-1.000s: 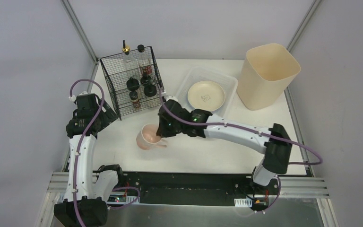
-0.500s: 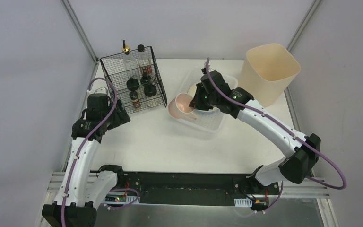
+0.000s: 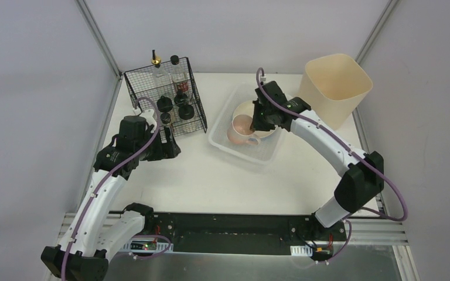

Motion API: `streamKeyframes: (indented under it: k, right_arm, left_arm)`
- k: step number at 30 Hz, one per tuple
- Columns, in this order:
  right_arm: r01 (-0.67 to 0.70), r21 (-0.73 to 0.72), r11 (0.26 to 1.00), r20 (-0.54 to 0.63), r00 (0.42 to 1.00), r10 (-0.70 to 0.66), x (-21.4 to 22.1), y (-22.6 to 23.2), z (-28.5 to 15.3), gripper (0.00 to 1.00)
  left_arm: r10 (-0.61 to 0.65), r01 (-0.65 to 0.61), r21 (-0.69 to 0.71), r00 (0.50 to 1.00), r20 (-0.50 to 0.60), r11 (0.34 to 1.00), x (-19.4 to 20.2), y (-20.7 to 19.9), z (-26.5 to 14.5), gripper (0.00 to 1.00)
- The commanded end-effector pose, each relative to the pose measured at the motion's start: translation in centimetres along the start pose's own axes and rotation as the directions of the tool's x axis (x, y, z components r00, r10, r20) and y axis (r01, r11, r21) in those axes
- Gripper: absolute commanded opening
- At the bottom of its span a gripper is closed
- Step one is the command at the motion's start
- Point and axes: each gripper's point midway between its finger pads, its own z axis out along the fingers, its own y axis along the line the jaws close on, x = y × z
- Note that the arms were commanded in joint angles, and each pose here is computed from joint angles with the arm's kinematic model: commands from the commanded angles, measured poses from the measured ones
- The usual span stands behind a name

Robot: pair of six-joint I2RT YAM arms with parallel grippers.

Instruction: Clear the kitchen counter

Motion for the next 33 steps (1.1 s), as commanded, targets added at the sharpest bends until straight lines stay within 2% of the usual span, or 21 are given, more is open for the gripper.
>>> streamKeyframes:
  k: [1,10,13,29,31,33]
  right_arm:
    - [0.030,-0.046,0.998,0.036,0.999,-0.028,-2.5,1.4,0.3,0.00]
    - [0.036,-0.030,0.999,-0.054,0.998,-0.037,-0.8,1.3,5.0,0.00]
    - [0.059,-0.028,0.998,-0.060,0.996,-0.061,-0.5,1.1,6.0,0.00]
    - [0.083,0.063,0.995,-0.110,0.991,-0.076,1.5,0.0,10.1,0.00]
    - [0.098,0.076,0.992,-0.112,0.990,-0.090,1.7,-0.1,10.3,0.06]
    - [0.107,0.084,0.991,-0.117,0.988,-0.097,2.0,-0.1,10.4,0.16]
  left_arm:
    - [0.049,-0.049,0.068,0.999,-0.003,0.996,0.2,-1.3,0.1,0.83]
    - [0.067,-0.064,0.097,0.998,-0.022,0.993,0.7,-1.7,0.2,0.89]
    - [0.072,-0.069,0.109,0.997,-0.020,0.992,0.7,-1.9,0.0,0.99]
    - [0.077,-0.077,0.087,0.997,0.003,0.993,0.5,-1.4,-0.2,0.99]
    - [0.080,-0.080,0.087,0.997,0.009,0.993,0.5,-1.4,-0.3,0.99]
    - [0.081,-0.081,0.087,0.997,0.008,0.993,0.5,-1.4,-0.3,0.99]
